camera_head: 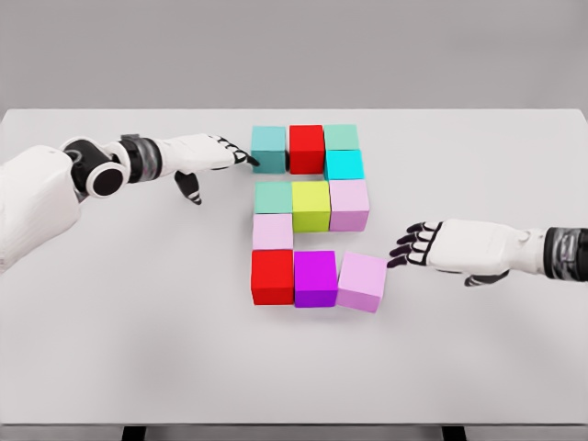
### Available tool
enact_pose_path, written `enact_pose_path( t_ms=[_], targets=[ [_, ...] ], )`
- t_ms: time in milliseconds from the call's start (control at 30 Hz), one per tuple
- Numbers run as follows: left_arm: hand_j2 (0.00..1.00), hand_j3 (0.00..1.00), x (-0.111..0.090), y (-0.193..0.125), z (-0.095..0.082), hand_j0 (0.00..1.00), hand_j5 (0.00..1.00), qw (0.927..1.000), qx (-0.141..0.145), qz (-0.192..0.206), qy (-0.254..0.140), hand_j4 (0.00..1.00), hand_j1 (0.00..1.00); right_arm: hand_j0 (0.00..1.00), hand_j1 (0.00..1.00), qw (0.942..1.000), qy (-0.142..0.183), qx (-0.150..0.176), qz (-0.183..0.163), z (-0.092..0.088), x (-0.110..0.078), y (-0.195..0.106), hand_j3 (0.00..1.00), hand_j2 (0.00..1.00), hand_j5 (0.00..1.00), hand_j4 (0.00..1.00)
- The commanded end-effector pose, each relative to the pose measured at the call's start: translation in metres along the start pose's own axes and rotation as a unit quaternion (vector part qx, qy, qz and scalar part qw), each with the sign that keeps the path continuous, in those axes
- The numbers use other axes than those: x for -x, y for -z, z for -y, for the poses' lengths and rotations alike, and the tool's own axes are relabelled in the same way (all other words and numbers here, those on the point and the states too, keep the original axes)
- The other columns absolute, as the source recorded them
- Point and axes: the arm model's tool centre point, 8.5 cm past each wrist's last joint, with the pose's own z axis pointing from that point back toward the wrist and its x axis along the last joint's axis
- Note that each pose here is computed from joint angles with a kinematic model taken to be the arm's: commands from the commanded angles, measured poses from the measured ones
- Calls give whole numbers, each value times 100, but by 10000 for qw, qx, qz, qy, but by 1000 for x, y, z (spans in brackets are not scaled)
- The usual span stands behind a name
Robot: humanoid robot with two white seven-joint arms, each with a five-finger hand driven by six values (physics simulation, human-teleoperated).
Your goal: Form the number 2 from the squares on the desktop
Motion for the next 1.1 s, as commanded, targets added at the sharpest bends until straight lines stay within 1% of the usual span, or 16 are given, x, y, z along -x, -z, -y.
enact_pose_path(
  t_ms=[0,267,433,500,567,600,667,733,767,800,833,867,900,933,967,1067],
  targets=[
    [100,100,-1,1,-1,100,100,10000,-14,13,-3,100,100,100,100,10000,28,21,4,0,0,0,100,100,100,100],
    [100,100,0,0,-1,100,100,10000,-24,4,-4,100,100,100,100,9999,37,140,35,7,1,2,100,100,100,100],
    [100,100,15,-14,1,100,100,9999,-55,-141,-15,100,100,100,100,9998,66,197,64,10,1,2,100,100,100,100],
    [100,100,19,-17,-2,100,100,9997,-111,-204,-44,100,100,100,100,9997,66,210,69,11,1,2,100,100,100,100],
    [100,100,29,-17,2,100,100,9992,-56,-360,-147,100,100,100,100,9997,66,210,82,11,0,3,100,100,100,100],
    [100,100,44,-19,0,100,100,9977,-125,-563,-347,100,100,100,100,9997,61,220,84,11,0,4,100,100,100,100],
    [100,100,55,-10,2,100,100,9947,-163,-750,-687,100,100,100,100,9996,63,263,88,14,1,3,100,100,100,100],
    [100,100,58,-5,3,100,100,9930,-176,-823,-829,100,100,100,100,9994,151,304,-31,16,12,-2,100,100,100,100],
    [100,100,54,-1,2,100,100,9932,-181,-783,-837,100,100,100,100,9990,253,320,-208,16,26,-8,100,100,100,100],
    [100,100,44,8,-2,100,100,9939,-205,-675,-845,100,100,100,100,9962,515,545,-453,21,47,-24,100,100,100,100],
    [100,100,42,9,-3,100,100,9940,-216,-649,-854,100,100,100,100,9933,689,739,-567,25,59,-34,100,100,100,100],
    [100,100,39,11,-6,100,100,9941,-246,-612,-862,100,100,100,100,9765,1470,1406,-715,29,89,-63,100,100,100,100],
    [100,100,40,11,-7,100,100,9937,-280,-624,-892,100,100,100,100,9526,2176,2001,-716,28,111,-83,100,100,100,100],
    [100,100,41,11,-6,100,100,9935,-277,-637,-899,100,100,100,100,9407,2440,2262,-666,28,117,-90,100,100,100,100],
    [100,100,41,11,-7,100,100,9931,-281,-673,-917,100,100,100,100,9393,2468,2305,-609,30,116,-89,100,100,100,100],
    [100,100,42,11,-6,100,100,9929,-279,-694,-927,100,100,100,100,9415,2483,2222,-509,28,111,-81,100,100,100,100]
  ],
)
